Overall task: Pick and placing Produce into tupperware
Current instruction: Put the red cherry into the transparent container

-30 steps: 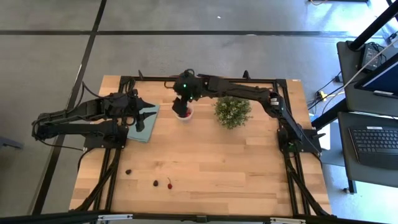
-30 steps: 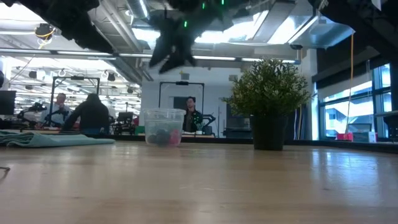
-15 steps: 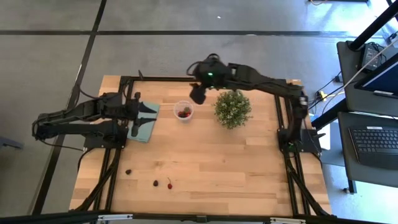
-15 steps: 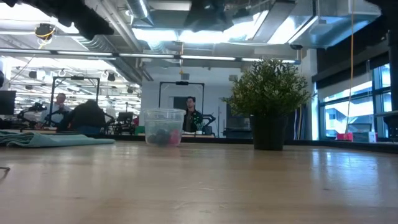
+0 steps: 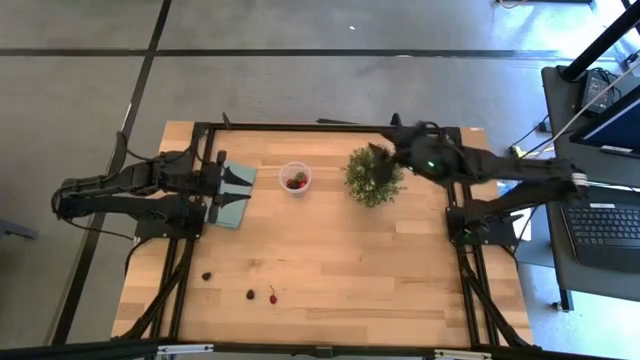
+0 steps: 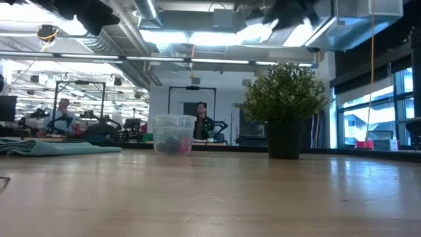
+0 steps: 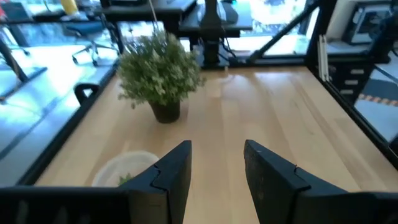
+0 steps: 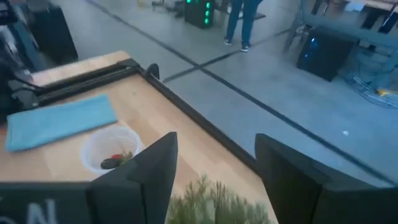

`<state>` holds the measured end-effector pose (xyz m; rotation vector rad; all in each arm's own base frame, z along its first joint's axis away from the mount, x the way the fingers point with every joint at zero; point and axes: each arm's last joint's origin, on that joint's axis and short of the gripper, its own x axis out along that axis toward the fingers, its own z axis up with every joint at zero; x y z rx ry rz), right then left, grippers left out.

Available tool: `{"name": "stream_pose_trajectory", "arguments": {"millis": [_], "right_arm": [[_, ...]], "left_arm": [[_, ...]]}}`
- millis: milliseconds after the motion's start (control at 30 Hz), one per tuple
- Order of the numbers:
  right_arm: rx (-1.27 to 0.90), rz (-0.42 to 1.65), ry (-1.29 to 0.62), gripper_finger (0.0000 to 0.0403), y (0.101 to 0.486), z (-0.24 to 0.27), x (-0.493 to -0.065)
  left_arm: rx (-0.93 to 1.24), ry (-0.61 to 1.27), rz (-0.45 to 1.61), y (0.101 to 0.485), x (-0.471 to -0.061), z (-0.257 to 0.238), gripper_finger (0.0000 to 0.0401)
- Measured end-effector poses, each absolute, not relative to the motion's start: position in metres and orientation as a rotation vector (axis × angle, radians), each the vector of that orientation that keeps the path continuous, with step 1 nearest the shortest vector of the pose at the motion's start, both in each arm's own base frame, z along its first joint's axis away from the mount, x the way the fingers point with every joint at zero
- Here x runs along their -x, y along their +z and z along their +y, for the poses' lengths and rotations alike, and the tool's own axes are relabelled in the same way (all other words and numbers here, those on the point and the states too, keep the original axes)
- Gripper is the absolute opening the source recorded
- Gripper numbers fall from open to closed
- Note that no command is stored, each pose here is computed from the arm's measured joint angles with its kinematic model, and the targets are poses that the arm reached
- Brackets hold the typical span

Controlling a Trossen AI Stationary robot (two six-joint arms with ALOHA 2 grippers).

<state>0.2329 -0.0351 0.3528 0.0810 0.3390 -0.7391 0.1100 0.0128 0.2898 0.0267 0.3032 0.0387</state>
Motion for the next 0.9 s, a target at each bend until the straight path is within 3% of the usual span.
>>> {"name": "stream_pose_trajectory", "arguments": {"millis": [133,367,500,900], "right_arm": [[-0.147,0.251,-0.74,0.0217,0.321,-0.032,-0.203],[-0.134,0.119,-0.663,0.0217,0.278,-0.029,-0.178],[-0.138,0.06,-0.655,0.0217,0.261,-0.028,-0.169],[-0.155,0.013,-0.624,0.0217,0.244,-0.027,-0.163]], "left_arm": [[-0.031,0.064,0.295,0.291,-0.114,0.014,0.0156],[-0.029,0.106,0.369,0.283,-0.129,0.018,0.0243],[0.0,0.116,0.369,0.282,-0.134,0.018,0.0273],[0.104,-0.177,0.371,0.28,-0.15,0.01,0.0277]]}}
